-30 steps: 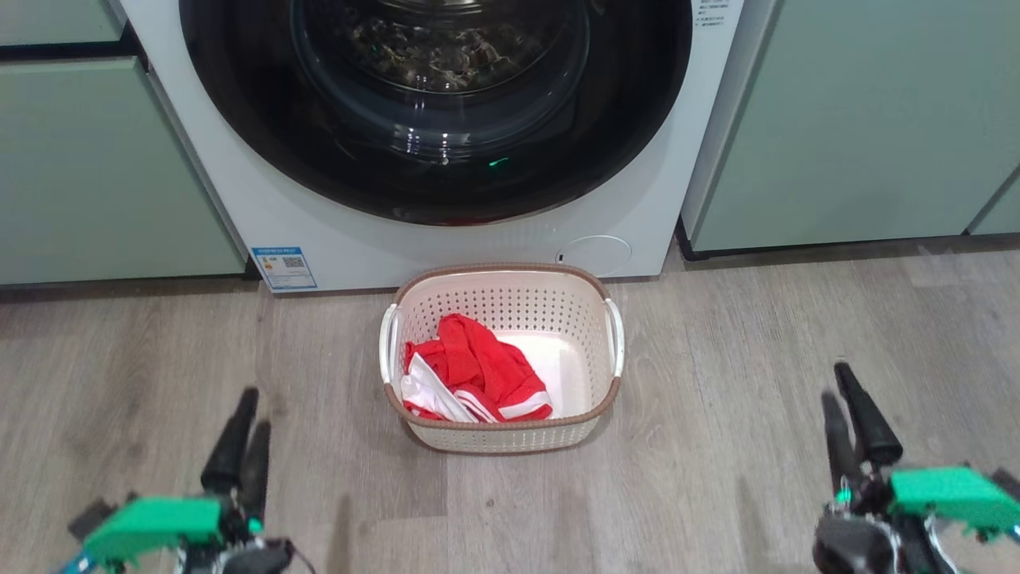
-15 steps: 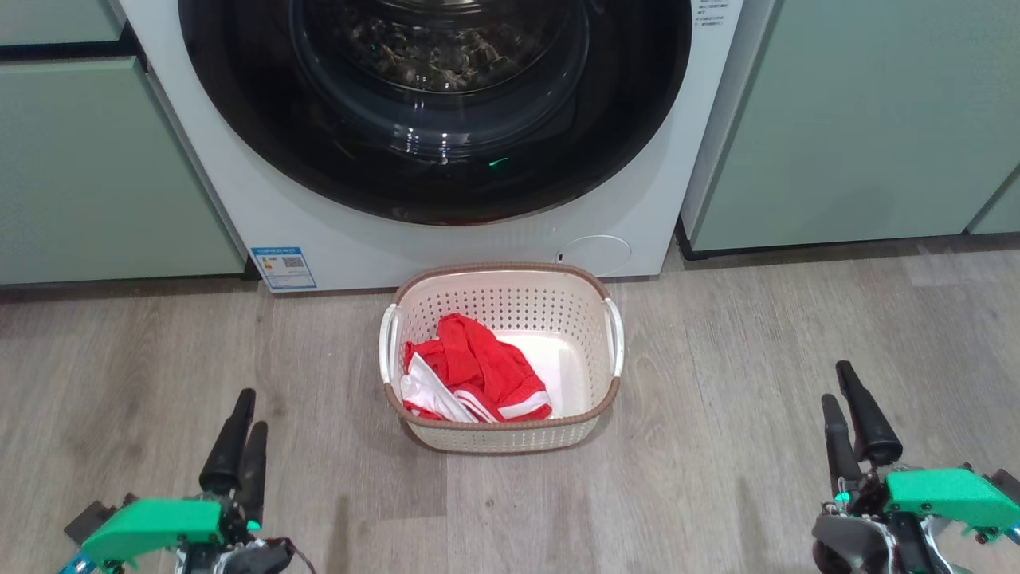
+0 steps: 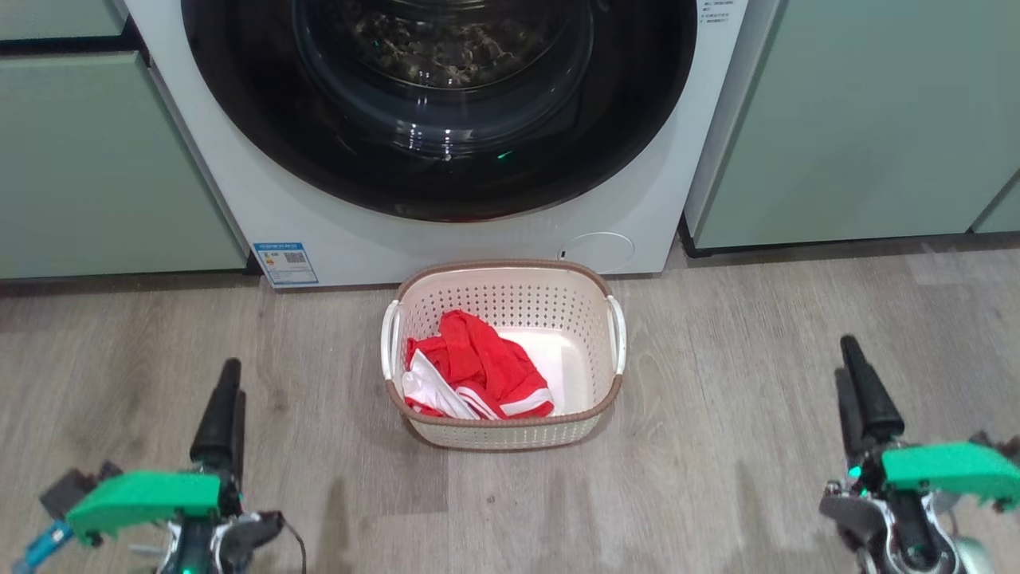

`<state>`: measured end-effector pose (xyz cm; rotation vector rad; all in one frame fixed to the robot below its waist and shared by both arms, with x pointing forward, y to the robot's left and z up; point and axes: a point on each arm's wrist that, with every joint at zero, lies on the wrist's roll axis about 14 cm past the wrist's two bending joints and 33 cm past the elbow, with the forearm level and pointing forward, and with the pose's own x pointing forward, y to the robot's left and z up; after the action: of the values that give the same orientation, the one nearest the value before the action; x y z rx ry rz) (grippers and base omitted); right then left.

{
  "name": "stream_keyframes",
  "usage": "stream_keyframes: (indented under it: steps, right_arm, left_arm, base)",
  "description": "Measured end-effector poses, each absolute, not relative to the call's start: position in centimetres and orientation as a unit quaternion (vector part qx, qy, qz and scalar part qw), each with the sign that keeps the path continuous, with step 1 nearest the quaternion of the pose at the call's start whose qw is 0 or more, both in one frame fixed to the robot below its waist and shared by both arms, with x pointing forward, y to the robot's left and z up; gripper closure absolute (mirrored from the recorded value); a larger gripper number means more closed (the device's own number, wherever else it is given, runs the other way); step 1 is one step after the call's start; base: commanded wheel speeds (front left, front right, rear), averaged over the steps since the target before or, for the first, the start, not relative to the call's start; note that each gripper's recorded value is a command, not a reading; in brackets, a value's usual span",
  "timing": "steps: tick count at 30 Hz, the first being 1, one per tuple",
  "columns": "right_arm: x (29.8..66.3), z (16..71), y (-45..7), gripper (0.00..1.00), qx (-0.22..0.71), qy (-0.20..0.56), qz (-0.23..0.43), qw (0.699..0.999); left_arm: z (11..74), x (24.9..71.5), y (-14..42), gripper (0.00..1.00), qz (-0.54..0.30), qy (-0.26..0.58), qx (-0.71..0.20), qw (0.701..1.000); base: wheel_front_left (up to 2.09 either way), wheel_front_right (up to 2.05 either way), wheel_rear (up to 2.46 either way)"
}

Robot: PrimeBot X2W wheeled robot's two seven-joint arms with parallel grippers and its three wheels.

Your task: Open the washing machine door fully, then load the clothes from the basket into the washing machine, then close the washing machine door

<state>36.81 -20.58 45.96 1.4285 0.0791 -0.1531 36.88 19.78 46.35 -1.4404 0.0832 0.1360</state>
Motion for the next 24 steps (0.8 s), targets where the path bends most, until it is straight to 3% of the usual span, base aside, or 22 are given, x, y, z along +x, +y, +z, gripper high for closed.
stream_keyframes:
  steps: [9, 24]
  right_arm:
    - [38.4, 48.7, -20.7, 0.0, 0.55, 0.015, -0.038, 0.834]
    - [39.8, 51.2, -19.3, 0.0, 0.396, 0.003, 0.009, 0.918]
  left_arm:
    - [49.3, 38.4, 20.2, 0.0, 0.035, 0.005, -0.571, 0.82]
    - [52.2, 39.5, 19.4, 0.0, 0.003, -0.022, -0.422, 0.906]
  base:
    - [0.0, 0.0, 0.0]
    - [0.0, 0.0, 0.0]
